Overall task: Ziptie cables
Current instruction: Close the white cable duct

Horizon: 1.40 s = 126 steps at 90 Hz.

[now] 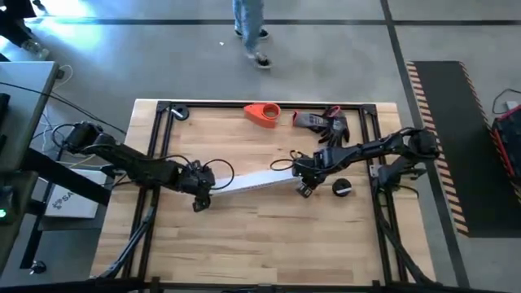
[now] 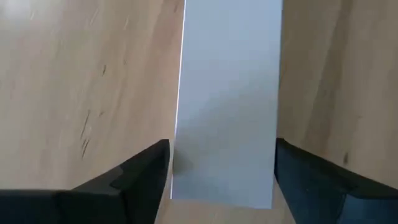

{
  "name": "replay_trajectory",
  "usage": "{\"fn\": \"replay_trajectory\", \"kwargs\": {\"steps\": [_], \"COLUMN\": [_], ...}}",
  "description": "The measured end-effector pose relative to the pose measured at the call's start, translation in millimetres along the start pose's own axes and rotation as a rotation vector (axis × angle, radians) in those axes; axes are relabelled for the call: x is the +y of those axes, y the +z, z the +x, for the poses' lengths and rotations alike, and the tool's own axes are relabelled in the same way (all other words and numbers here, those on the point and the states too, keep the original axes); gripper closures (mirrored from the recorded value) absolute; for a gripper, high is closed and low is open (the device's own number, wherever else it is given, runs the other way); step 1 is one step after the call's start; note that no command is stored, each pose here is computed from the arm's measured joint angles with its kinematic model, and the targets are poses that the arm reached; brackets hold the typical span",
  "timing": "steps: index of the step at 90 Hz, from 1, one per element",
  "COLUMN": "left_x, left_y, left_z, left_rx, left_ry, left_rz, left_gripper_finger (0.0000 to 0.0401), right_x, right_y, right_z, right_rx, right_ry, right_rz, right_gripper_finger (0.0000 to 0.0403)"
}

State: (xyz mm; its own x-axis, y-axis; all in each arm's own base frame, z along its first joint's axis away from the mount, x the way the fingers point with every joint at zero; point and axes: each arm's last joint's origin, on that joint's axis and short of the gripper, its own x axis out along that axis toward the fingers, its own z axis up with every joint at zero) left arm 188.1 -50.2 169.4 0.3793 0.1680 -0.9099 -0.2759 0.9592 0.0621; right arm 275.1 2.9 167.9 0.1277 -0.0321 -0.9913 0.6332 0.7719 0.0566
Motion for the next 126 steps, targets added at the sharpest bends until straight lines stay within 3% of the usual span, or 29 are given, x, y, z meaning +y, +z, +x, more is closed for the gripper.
{"fn": "replay_trajectory", "kwargs": {"steps": [30,61,78,93,112,126], "left_x": [1,3,8,10,14,20], "left_y": [-21,-31,-23,-23,-25,-24], "left_z": [-16,17,15,7,-5,-14], "left_rx": [0.191,0.016,-0.016,0.036,0.032,-0.006], "left_ry": [-0.025,0.024,0.068,0.102,0.048,0.026], "left_rz": [-0.079,-0.074,-0.055,-0.025,-0.037,-0.069], "left_gripper_finger": [0.0140,0.0166,0.0177,0.0178,0.0178,0.0200], "right_x": [-18,-24,-17,-9,-9,-12], "right_y": [13,29,19,0,-17,-19], "right_z": [-1,0,0,-4,-21,-32], "right_rx": [-0.025,-0.091,-0.043,0.026,-0.005,-0.039], "right_ry": [-0.046,0.037,0.026,-0.038,-0.118,-0.104], "right_rz": [0.041,0.071,0.068,0.070,0.070,0.071], "right_gripper_finger": [0.0332,0.0332,0.0332,0.0332,0.0332,0.0332]}}
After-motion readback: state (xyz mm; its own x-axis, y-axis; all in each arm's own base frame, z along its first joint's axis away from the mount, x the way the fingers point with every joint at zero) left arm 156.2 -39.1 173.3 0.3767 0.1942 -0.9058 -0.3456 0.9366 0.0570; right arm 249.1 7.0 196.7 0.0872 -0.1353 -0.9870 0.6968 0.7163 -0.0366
